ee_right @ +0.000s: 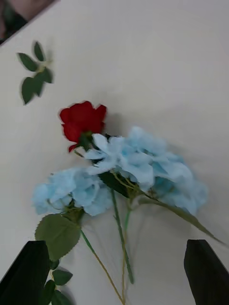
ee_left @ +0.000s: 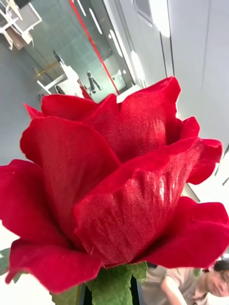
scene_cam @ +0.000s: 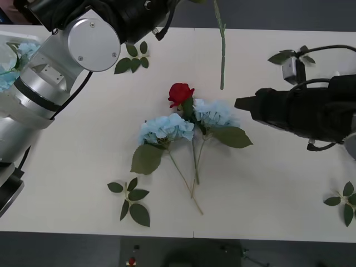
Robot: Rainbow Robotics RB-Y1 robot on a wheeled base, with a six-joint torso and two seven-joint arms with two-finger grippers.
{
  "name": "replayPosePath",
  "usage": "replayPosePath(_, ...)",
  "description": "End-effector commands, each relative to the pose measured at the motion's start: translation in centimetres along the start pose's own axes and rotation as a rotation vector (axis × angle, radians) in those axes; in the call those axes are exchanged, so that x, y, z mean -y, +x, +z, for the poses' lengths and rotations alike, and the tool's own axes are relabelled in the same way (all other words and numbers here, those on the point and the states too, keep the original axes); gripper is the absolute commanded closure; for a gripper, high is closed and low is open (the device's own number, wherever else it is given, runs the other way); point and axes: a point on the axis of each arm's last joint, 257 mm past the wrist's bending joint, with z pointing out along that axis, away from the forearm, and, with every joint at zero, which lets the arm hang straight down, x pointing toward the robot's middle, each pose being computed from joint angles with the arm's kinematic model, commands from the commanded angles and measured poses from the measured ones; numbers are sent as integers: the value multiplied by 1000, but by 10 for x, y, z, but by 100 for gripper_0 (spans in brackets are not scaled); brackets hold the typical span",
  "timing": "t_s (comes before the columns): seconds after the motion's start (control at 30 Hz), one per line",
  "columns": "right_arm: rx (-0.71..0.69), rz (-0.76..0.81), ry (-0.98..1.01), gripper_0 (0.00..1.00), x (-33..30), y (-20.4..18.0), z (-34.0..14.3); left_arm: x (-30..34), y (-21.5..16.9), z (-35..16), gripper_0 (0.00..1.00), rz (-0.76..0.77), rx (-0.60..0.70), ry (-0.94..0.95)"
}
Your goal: Put the red flowers into the right box and the blue flowers into the left box
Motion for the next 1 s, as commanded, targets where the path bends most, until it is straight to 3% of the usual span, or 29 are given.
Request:
replayPosePath(0.03,129,-124,-95,18,-26,-28,-21,15,-12,6,100,3,18,27)
replayPosePath(0.3,350,-197,-259,18,-64,-68,-32,15,-12,5,100,13,18,28)
replayPosePath(0.57,426,-307,-341,18,-102,-69,-31,16,-18,5,100,42,37,30)
replayPosePath(0.8,452,-306,-413,18,-137,-68,-15,14,-18,5,100,68,38,26)
replayPosePath(0.93,479,-314,-419,34,-146,-77,-5,14,-17,5,100,70,36,26)
replayPosePath(1.0,494,-327,-421,37,-151,-82,1,15,-18,5,100,71,38,26)
